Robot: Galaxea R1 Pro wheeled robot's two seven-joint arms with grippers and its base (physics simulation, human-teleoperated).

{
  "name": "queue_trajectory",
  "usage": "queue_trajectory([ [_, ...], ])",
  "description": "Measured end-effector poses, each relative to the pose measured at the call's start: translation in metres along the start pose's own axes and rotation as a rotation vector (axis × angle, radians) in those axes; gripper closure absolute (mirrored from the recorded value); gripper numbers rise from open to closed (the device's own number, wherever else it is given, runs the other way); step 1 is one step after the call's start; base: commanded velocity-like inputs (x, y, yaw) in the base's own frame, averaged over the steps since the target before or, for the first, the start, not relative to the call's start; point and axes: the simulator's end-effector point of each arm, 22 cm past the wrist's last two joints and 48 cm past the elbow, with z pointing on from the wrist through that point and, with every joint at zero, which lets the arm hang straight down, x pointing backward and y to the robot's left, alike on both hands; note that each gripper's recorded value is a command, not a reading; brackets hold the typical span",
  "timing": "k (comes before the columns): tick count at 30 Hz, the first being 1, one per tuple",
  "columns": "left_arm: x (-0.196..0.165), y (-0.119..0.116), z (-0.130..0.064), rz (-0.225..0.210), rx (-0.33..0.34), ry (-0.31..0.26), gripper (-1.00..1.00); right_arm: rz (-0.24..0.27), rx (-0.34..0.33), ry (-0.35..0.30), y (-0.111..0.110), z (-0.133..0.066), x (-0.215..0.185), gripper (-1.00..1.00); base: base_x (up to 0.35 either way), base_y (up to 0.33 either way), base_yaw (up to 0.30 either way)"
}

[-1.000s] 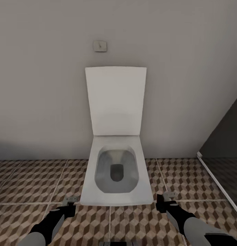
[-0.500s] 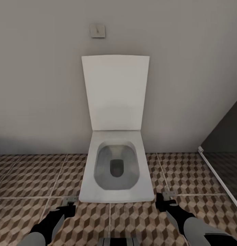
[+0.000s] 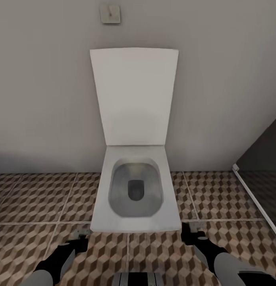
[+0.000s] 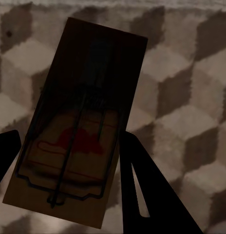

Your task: Take the four mousetraps from the cabinet in the bathroom and place them on the bathroom floor. Make sure all four end up on the same floor surface, and ensure that at least two of them are either under or directly next to the same bathroom sink.

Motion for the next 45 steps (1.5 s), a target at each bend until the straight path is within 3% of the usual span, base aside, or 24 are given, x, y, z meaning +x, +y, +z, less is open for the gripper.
queue_trajectory([
  [13, 0.001, 0.0, 0.003, 0.001, -0.002, -0.003, 1.0, -0.019, -0.003, -0.016, 0.003, 0.003, 0.0, 1.0, 0.0, 0.0, 0.0],
  [20, -0.006, 0.0, 0.003, 0.003, -0.003, -0.036, 1.0, -0.012, 0.004, -0.017, 0.004, 0.003, -0.001, 1.0, 0.0, 0.0, 0.0],
  [45, -0.007, -0.001, 0.003, 0.003, -0.002, -0.04, 1.0, -0.007, 0.007, -0.014, 0.003, 0.003, 0.0, 1.0, 0.0, 0.017, 0.0],
])
